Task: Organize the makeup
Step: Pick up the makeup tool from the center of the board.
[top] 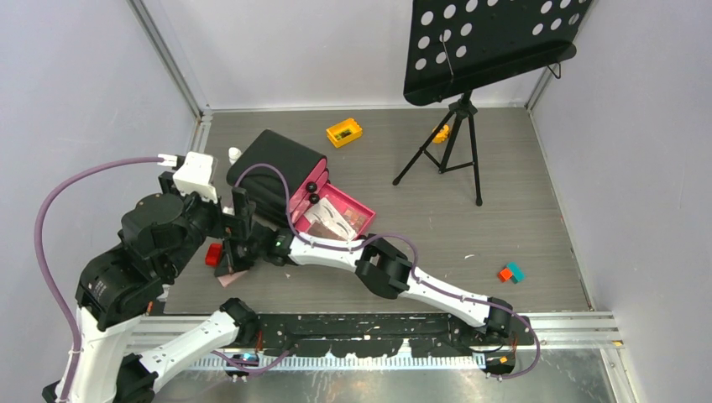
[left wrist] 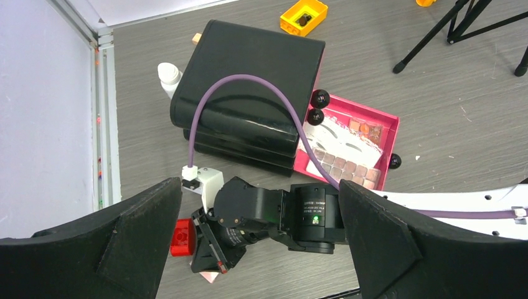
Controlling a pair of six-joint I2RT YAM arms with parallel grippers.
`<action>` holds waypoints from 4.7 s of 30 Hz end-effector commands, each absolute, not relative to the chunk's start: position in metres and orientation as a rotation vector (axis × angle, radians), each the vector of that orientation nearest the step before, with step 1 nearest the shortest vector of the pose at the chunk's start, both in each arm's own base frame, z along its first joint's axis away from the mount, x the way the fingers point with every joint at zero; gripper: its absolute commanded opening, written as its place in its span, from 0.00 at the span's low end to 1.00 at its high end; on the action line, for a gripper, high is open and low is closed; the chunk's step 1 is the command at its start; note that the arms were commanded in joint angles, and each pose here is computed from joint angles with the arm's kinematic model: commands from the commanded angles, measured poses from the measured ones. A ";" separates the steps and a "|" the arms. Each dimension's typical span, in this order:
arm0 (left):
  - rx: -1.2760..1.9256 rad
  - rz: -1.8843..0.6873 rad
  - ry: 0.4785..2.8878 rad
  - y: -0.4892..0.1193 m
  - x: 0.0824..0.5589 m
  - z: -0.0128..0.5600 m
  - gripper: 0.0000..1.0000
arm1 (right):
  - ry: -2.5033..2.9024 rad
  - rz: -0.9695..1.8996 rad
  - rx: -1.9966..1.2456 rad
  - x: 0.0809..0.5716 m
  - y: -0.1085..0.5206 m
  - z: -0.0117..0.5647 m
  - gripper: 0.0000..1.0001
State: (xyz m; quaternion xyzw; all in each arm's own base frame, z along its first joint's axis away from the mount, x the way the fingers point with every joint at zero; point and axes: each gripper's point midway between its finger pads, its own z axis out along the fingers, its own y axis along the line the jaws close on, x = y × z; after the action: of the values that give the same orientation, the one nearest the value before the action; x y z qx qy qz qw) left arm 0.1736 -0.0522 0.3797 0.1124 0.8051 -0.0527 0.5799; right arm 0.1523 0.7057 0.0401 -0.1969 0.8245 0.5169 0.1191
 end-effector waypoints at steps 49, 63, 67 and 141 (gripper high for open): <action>-0.314 0.133 1.938 -0.018 0.217 0.315 1.00 | 2.126 0.780 -0.777 0.135 0.450 0.186 0.00; -0.960 -0.013 2.090 0.018 0.214 0.151 1.00 | 2.041 0.679 -0.650 0.141 0.358 0.241 0.00; -1.133 0.069 2.060 0.034 0.206 0.117 1.00 | 2.051 0.693 -0.651 0.137 0.352 0.237 0.00; -1.055 -0.137 2.467 -0.023 0.209 0.040 0.31 | 2.029 0.514 -0.543 0.181 0.351 0.234 0.00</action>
State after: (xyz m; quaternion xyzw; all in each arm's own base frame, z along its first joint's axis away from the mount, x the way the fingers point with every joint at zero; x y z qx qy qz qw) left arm 0.2106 -0.0058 0.0307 -0.4124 0.8817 -0.0723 0.2173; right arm 0.1715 0.3590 0.2090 -0.2536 0.8413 0.1966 0.4350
